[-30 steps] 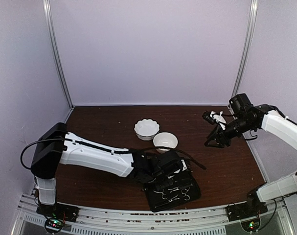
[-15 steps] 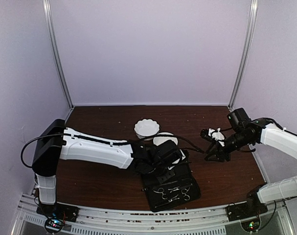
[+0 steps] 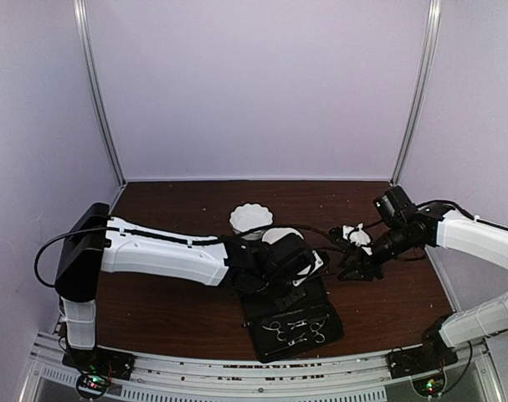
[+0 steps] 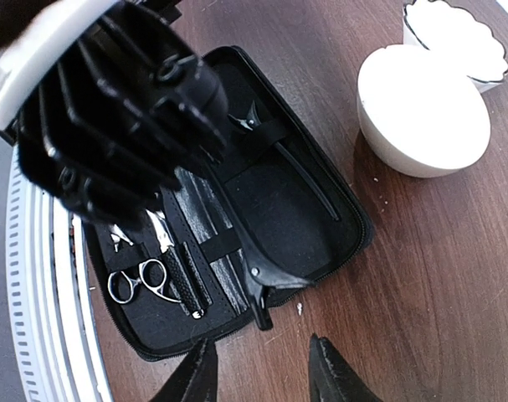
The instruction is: Sort the hair-cutting tools
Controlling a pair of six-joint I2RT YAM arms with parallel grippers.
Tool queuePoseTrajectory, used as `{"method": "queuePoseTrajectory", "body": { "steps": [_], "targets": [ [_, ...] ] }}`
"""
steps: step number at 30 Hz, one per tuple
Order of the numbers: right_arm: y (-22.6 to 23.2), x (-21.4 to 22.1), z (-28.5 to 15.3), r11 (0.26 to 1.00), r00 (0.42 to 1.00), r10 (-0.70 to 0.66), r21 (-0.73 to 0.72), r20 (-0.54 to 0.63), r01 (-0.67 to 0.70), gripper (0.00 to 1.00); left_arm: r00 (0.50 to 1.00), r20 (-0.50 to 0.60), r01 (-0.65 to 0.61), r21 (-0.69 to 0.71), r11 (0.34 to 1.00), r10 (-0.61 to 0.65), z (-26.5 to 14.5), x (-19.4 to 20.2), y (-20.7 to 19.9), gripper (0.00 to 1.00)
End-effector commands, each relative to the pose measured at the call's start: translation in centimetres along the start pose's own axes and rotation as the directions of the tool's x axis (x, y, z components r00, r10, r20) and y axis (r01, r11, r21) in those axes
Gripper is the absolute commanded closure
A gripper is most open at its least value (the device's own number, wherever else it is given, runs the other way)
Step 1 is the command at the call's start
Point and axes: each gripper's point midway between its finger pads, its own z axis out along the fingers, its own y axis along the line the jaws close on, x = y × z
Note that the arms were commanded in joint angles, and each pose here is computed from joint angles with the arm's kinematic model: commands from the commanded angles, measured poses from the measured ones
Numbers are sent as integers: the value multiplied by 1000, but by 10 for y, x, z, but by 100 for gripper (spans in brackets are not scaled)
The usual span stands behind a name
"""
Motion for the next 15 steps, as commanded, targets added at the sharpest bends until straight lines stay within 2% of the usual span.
{"method": "queuePoseTrajectory", "body": {
  "steps": [1, 4, 8, 12, 15],
  "targets": [
    [0, -16, -1, 999, 999, -33, -6, 38, 33, 62, 997, 80, 4, 28, 1000, -7, -7, -26, -4, 100],
    [1, -14, 3, 999, 999, -31, -20, 31, 32, 63, 996, 93, 4, 37, 999, -7, -9, -29, -6, 100],
    [5, -14, 5, 998, 999, -29, -49, 26, 30, 72, 995, 103, 3, 41, 999, -8, -9, -32, -6, 100],
    [6, -12, 7, 998, 999, -27, -60, 17, 28, 74, 993, 118, 7, 43, 999, -12, -12, -34, -6, 100],
    [6, -12, 8, 998, 1000, -25, -64, 15, 26, 83, 993, 119, 5, 43, 999, -10, -12, -34, -6, 100]
  ]
}}
